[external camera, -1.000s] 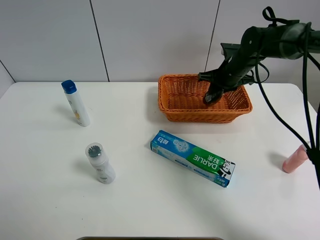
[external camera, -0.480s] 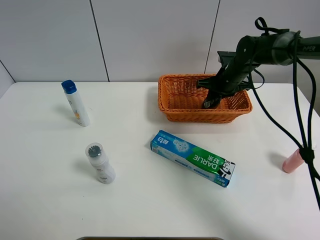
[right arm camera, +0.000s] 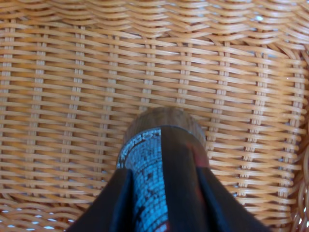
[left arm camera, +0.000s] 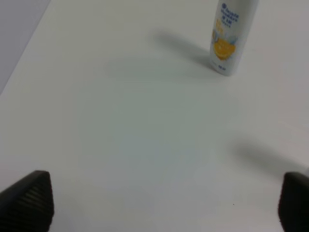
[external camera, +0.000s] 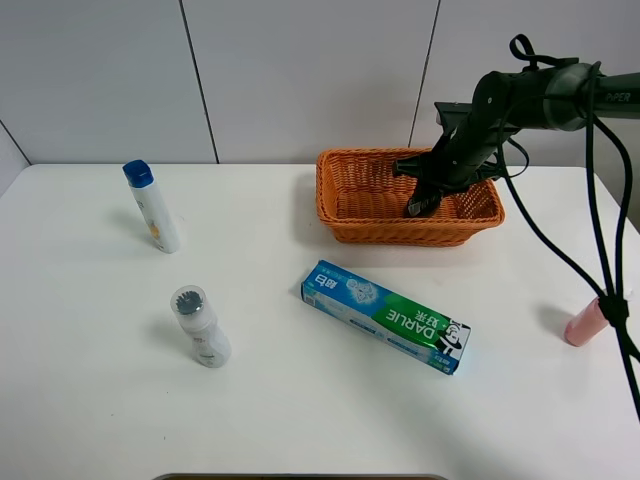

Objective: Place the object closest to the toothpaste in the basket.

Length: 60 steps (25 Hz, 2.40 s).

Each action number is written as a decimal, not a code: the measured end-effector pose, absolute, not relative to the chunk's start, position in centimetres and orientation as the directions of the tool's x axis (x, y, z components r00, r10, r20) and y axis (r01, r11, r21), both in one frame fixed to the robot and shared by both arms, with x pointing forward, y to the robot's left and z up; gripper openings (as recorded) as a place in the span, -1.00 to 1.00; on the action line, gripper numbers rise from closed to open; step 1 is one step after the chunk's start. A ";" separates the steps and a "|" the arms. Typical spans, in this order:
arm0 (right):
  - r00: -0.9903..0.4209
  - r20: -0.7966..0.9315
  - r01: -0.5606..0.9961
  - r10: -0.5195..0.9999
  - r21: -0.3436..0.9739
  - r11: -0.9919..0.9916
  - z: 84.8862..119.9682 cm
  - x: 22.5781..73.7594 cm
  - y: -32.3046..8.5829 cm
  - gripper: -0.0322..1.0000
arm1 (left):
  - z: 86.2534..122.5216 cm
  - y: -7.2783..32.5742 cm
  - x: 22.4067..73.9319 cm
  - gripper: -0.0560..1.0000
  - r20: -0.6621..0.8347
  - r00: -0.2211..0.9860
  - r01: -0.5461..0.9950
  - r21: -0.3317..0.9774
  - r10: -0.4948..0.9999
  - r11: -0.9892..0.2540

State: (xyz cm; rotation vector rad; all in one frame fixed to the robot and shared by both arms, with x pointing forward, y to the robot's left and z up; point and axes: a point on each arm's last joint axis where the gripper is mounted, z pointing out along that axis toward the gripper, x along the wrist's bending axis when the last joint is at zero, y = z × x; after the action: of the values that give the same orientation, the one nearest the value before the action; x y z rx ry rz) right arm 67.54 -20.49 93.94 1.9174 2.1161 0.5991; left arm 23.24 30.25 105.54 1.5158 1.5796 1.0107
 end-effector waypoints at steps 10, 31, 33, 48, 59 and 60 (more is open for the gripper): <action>-0.122 0.106 0.887 0.987 0.458 0.061 94.0 67.7 -20.5 -0.24 | 105.5 30.3 23.2 0.88 0.023 -0.055 0.439 0.899 0.998 0.004; -0.124 0.106 0.874 0.987 0.483 0.058 94.2 68.0 -20.4 0.98 | 105.5 30.3 23.2 0.88 0.023 -0.055 0.439 0.899 0.998 0.004; -0.126 0.105 0.874 0.986 0.483 0.060 94.2 68.0 -20.4 0.98 | 105.5 30.3 23.2 0.88 0.023 -0.055 0.439 0.899 0.998 0.004; -0.111 0.129 0.828 0.985 0.561 0.020 98.6 67.3 -20.6 0.98 | 105.5 30.3 23.2 0.88 0.023 -0.055 0.439 0.899 0.998 0.004; -0.127 0.150 0.715 0.981 0.699 -0.014 107.6 64.3 -21.2 0.98 | 105.5 30.3 23.2 0.88 0.023 -0.055 0.439 0.899 0.998 0.004; -0.131 0.149 0.700 0.980 0.714 -0.015 108.6 63.9 -21.3 0.98 | 105.5 30.3 23.2 0.88 0.023 -0.055 0.439 0.899 0.998 0.004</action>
State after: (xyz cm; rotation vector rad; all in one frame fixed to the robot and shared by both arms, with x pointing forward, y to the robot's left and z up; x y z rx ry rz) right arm 63.89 -21.28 108.56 1.7443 1.8687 0.9470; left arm 23.24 30.25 105.54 1.5158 1.5796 1.0107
